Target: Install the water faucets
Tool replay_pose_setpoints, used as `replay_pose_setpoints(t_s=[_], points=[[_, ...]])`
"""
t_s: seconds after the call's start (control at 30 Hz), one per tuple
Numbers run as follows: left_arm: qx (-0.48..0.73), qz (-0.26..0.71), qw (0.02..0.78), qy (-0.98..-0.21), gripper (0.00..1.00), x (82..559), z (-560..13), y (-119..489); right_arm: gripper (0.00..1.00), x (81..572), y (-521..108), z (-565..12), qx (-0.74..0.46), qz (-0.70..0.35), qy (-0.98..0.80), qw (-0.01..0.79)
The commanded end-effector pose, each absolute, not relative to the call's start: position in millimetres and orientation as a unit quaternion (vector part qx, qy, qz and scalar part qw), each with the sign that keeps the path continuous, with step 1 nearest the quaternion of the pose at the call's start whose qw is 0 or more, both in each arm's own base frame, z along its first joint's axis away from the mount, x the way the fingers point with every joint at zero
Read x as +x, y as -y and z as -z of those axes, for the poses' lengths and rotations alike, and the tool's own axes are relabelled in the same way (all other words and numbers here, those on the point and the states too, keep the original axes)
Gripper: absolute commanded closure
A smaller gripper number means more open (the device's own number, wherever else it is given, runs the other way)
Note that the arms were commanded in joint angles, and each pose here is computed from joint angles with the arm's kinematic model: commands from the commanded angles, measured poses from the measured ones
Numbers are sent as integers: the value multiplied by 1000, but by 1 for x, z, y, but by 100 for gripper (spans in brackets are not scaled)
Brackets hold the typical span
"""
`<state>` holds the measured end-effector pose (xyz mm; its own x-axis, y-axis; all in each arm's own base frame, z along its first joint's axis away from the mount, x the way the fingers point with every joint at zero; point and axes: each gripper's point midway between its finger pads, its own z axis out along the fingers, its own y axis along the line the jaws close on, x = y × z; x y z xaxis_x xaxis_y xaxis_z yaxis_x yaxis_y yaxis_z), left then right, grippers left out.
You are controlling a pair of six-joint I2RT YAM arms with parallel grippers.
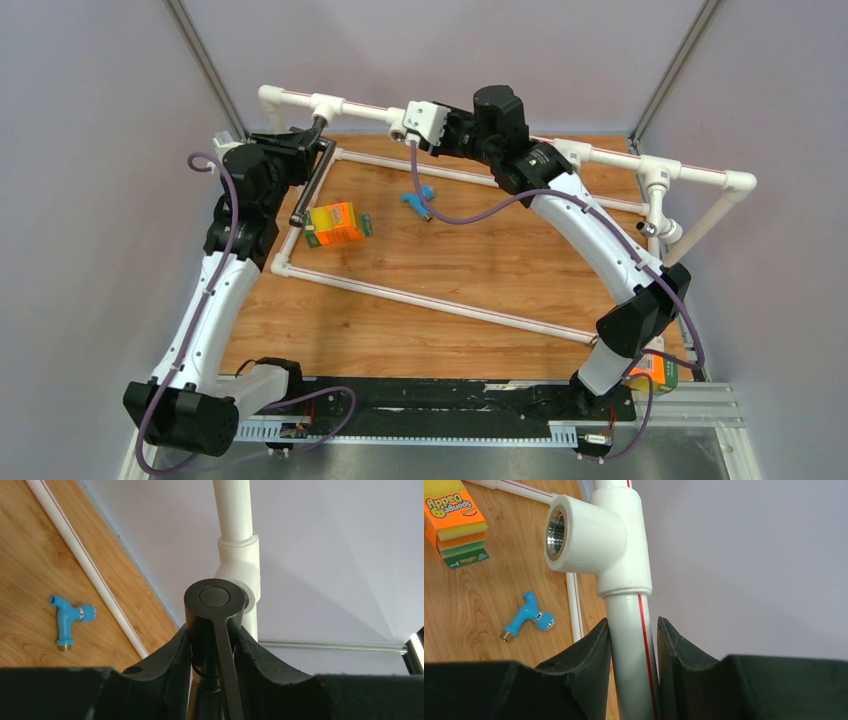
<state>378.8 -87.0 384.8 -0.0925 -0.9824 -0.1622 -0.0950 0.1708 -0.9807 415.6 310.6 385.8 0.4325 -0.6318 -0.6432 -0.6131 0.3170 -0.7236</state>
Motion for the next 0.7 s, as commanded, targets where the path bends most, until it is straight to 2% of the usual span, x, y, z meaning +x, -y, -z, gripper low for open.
replay_pose_setpoints(t_s=[0.0, 0.43, 0.67], points=[[-403, 481, 534, -567, 100, 383, -430, 95, 100, 385, -327, -336, -591, -87, -585, 549], [-341, 424, 561, -624, 100, 378, -412, 97, 100, 379, -329, -342, -595, -92, -577, 552], [-332, 426, 578, -611, 100, 376, -416, 95, 100, 378, -330, -342, -596, -92, -576, 552]])
